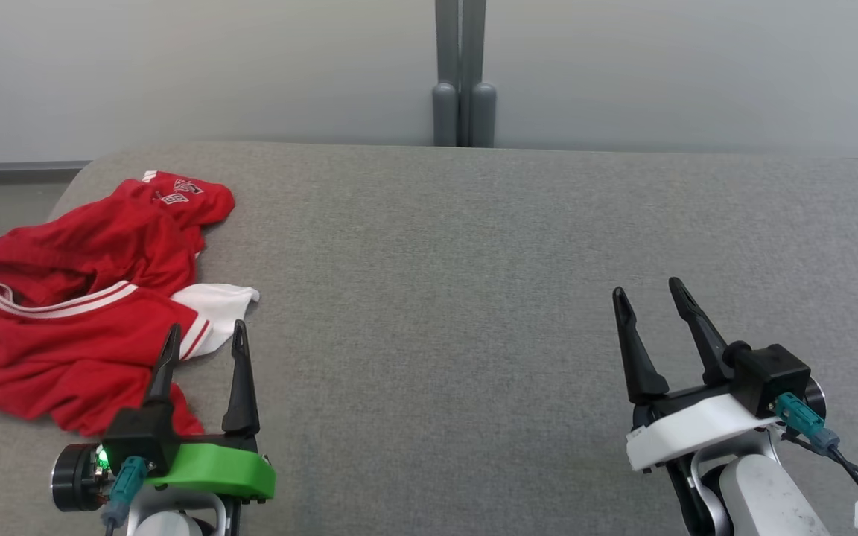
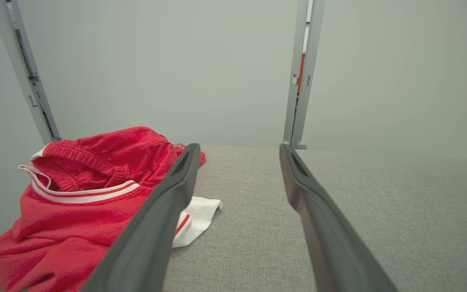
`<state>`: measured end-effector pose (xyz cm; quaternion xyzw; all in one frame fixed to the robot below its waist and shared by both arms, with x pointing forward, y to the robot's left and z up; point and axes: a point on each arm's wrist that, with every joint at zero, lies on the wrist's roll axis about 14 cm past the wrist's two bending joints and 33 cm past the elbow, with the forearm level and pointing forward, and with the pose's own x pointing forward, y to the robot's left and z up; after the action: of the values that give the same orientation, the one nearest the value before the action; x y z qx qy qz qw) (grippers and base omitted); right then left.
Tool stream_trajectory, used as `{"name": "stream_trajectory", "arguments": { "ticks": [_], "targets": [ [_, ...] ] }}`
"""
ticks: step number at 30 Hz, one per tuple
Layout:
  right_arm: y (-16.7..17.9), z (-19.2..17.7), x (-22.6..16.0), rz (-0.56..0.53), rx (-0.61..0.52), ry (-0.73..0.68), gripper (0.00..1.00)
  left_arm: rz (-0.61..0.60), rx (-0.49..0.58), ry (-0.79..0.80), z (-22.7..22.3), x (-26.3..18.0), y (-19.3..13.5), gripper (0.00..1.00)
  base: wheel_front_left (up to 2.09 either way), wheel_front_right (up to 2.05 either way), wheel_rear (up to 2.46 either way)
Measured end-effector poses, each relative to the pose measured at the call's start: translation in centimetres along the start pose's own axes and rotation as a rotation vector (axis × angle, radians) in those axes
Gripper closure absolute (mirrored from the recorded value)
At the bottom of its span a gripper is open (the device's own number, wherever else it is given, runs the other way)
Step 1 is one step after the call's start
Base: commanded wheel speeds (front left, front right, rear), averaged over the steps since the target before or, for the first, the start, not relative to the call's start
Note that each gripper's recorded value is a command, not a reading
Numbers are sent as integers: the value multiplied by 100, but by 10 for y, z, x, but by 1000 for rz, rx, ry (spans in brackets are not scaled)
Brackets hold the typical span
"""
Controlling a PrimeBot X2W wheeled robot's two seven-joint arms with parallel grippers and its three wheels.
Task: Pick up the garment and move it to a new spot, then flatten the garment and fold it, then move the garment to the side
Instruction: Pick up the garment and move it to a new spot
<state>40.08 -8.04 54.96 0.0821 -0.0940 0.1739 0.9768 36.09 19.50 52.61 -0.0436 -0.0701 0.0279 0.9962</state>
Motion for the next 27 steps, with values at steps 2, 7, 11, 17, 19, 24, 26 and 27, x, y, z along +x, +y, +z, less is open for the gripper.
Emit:
{"name": "stream_trajectory", "arguments": {
  "ticks": [2,7,11,17,19,24,26,27],
  "targets": [
    [10,-4,4,31,14,9,0,35,3,-1,1,-5,11,0,0,0,0],
    [39,-14,15,115,45,30,0,131,-8,-9,5,-20,41,0,0,0,0],
    [68,-23,23,199,69,52,0,215,-11,-8,6,-36,66,0,0,0,0],
    [104,-30,33,305,96,67,0,320,-3,-11,10,-60,96,0,0,0,0],
    [114,-32,34,332,106,74,0,349,0,-10,10,-68,104,0,0,0,0],
    [130,-35,35,378,110,83,0,398,3,-10,11,-83,117,0,0,0,0],
    [133,-34,35,389,111,82,0,408,-1,1,7,-87,119,0,0,0,0],
    [134,-34,35,393,110,81,0,407,-8,8,5,-88,120,0,0,0,0]
  ]
}}
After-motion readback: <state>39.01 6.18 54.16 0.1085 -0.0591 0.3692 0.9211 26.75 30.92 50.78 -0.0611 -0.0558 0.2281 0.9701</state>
